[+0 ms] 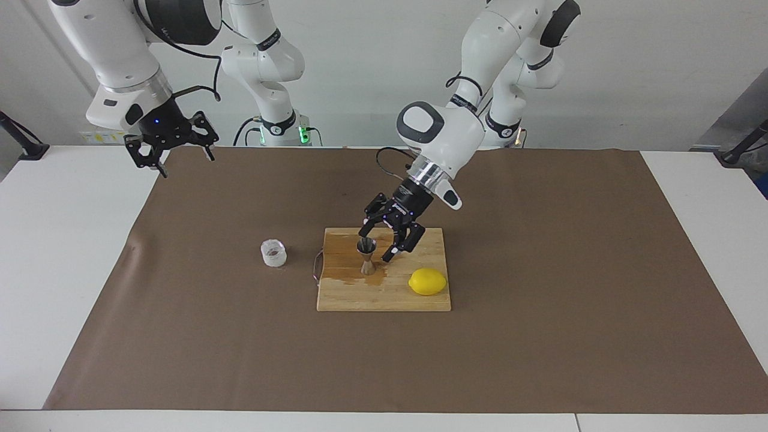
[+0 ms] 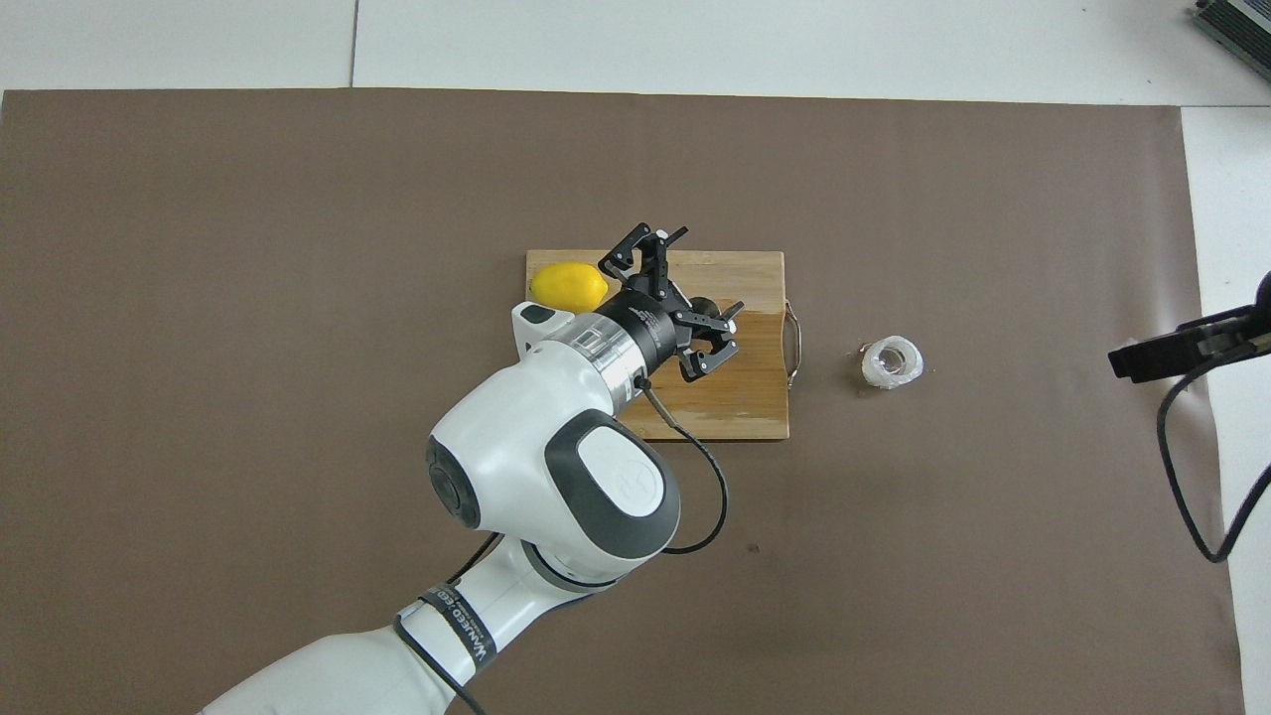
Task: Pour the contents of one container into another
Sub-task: 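Lower the metal cup onto the board and open the left gripper, then withdraw the left gripper while the right gripper reaches the white cup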
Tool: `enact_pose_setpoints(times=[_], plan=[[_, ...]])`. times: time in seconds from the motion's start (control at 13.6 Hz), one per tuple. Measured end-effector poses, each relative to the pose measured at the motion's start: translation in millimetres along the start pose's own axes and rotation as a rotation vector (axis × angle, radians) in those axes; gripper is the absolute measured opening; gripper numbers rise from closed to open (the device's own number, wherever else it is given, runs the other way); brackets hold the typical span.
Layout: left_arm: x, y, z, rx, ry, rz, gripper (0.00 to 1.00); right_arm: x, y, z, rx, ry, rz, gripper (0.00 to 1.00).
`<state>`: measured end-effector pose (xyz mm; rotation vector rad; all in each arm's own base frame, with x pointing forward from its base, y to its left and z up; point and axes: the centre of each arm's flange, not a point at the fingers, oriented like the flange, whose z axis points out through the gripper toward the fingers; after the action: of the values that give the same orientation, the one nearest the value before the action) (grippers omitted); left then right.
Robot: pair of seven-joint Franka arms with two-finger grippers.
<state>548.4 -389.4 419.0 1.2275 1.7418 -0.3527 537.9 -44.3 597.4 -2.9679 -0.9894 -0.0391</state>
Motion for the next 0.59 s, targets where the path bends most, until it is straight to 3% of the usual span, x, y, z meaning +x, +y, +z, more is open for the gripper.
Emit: enact_pose_setpoints(times=[0.22, 0.44, 0.59], plan=[[10, 40, -9, 0.055, 0.005, 0.100, 1.00, -10, 16, 30, 0.021, 0.025, -0.256, 1.00], [27, 62, -20, 0.086, 0.052, 0.207, 1.00, -12, 34, 82, 0.106, 0.088, -0.423, 1.00], [39, 78, -30, 0.151, 0.095, 0.306, 1.00, -5, 46, 135, 0.187, 0.158, -0.537, 1.00]])
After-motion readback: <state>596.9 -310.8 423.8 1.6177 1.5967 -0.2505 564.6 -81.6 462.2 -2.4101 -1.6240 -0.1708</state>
